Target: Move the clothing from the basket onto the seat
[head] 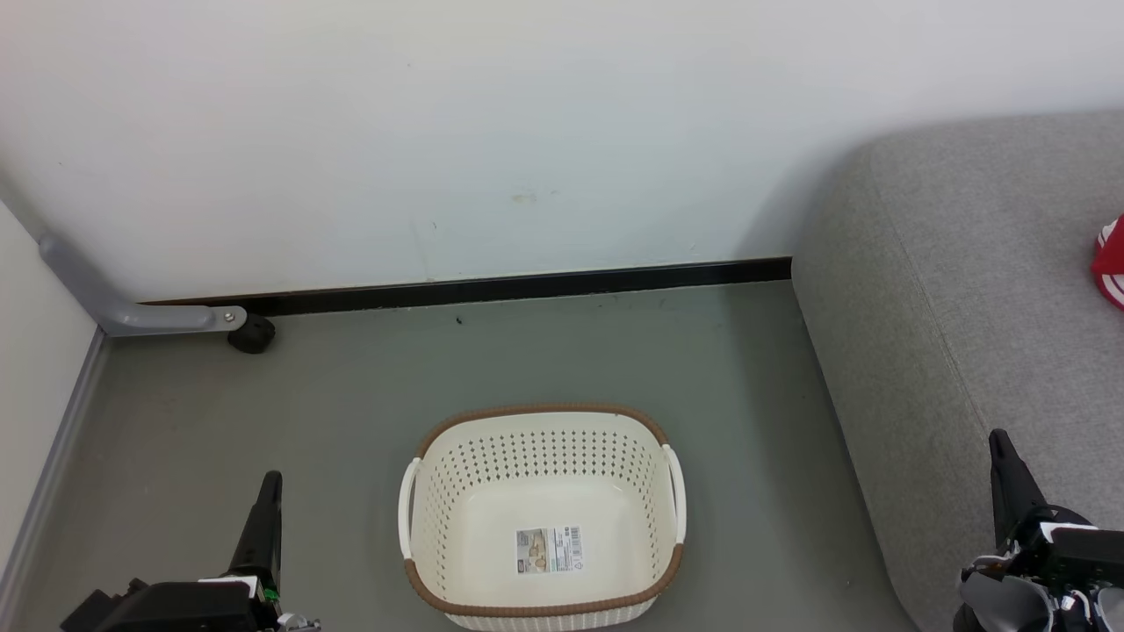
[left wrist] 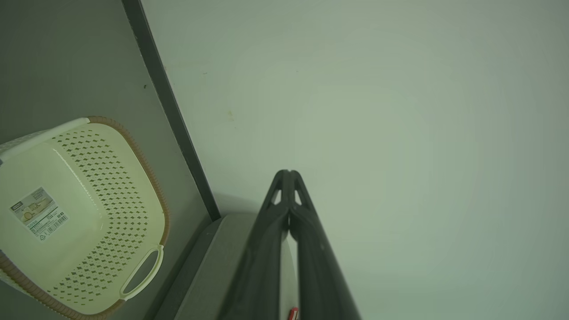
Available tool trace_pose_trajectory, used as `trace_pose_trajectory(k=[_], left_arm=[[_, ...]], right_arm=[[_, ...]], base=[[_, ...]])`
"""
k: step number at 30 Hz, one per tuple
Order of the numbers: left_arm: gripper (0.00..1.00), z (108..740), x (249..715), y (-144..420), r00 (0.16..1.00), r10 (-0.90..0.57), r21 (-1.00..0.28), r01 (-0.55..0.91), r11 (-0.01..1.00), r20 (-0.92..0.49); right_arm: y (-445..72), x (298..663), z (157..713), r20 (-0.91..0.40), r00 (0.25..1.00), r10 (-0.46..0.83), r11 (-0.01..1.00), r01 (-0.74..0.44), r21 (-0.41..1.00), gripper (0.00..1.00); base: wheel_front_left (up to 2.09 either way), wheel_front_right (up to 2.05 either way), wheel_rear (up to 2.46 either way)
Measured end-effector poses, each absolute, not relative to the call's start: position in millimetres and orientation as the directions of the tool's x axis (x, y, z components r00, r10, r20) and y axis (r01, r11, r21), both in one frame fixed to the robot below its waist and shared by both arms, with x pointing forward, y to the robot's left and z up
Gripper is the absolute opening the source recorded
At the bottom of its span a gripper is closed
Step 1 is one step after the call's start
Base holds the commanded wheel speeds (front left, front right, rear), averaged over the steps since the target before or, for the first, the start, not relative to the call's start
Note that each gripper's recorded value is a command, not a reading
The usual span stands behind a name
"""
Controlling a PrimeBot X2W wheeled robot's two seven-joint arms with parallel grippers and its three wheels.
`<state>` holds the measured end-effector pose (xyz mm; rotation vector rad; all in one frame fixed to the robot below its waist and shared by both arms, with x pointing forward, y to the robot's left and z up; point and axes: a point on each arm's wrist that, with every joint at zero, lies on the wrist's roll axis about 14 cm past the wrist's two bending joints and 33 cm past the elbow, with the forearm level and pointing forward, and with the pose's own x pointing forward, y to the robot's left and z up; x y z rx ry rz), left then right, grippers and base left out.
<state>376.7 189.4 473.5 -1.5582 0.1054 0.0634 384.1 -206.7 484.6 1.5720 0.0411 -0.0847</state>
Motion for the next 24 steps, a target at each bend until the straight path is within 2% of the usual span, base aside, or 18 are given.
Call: trace_pose_trajectory(k=[24], left_arm=[[0.0,474.1,376.9,189.3,0.994,-0.026,-0.994,-0.105,0.012,-0.106]], right_arm=[[-206.6,384.0,484.5,-0.08,0.996,-0.028,-0.005,0.08,0.997,0.0]], base=[[0.0,0.0,0.0]])
